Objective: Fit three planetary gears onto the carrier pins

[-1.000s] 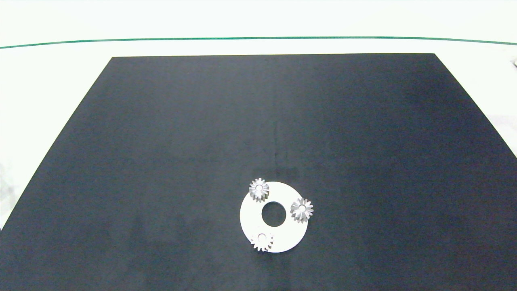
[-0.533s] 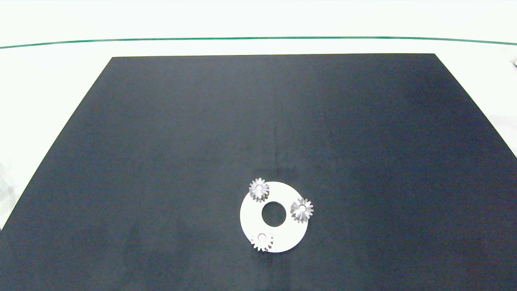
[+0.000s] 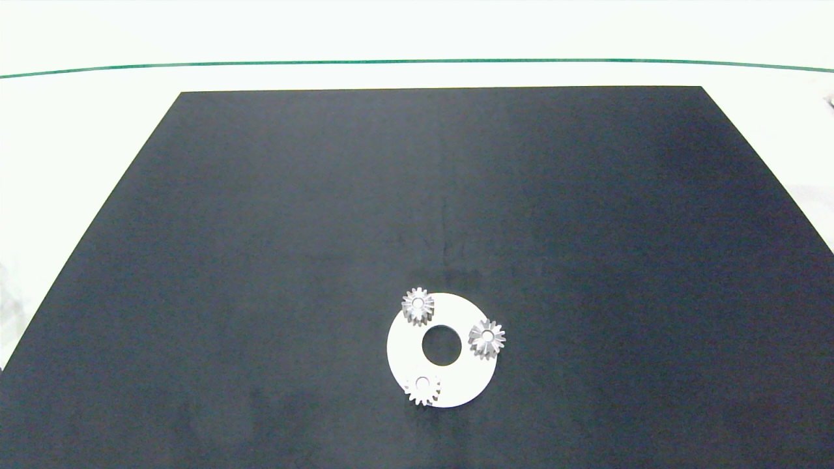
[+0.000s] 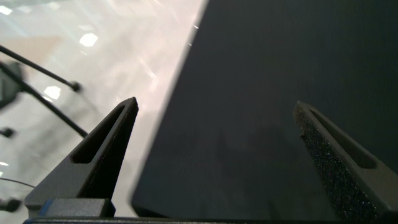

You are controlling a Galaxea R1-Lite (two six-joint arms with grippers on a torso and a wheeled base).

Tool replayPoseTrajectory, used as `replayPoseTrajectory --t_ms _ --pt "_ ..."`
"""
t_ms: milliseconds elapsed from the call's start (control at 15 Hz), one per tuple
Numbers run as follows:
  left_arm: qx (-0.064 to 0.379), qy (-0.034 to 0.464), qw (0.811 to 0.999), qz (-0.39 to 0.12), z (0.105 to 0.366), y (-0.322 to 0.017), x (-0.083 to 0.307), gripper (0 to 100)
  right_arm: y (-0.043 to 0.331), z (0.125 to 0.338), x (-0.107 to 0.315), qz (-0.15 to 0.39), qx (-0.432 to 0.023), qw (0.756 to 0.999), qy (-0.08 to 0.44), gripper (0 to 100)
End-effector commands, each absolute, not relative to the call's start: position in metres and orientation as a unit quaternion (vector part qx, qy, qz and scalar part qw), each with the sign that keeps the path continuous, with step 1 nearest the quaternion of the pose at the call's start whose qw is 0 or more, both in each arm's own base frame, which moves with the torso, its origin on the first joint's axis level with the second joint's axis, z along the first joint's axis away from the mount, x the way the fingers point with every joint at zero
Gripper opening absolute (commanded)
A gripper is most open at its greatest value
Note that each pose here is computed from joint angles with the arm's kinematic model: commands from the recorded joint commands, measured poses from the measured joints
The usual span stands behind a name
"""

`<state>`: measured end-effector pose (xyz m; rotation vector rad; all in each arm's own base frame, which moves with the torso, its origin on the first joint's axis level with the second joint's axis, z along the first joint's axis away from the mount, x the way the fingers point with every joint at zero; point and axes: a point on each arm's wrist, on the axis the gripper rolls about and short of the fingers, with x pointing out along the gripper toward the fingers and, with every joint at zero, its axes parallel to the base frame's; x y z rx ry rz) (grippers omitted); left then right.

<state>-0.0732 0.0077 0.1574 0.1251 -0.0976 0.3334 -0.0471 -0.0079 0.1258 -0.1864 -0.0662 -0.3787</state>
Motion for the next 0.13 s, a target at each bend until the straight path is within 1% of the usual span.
replayPoseTrajectory --t_ms 67,133 --pt "0.052 0.004 0.993 0.102 0.0766 0.0046 -0.0236 100 -0.005 0.0797 -0.0238 -0.116 -0.049 0.992 -0.002 100" --pt "0.046 -0.023 0.996 0.066 0.0808 0.0031 -0.0231 100 -0.0037 0.0811 -0.0228 -0.087 -0.038 0.995 -0.02 100"
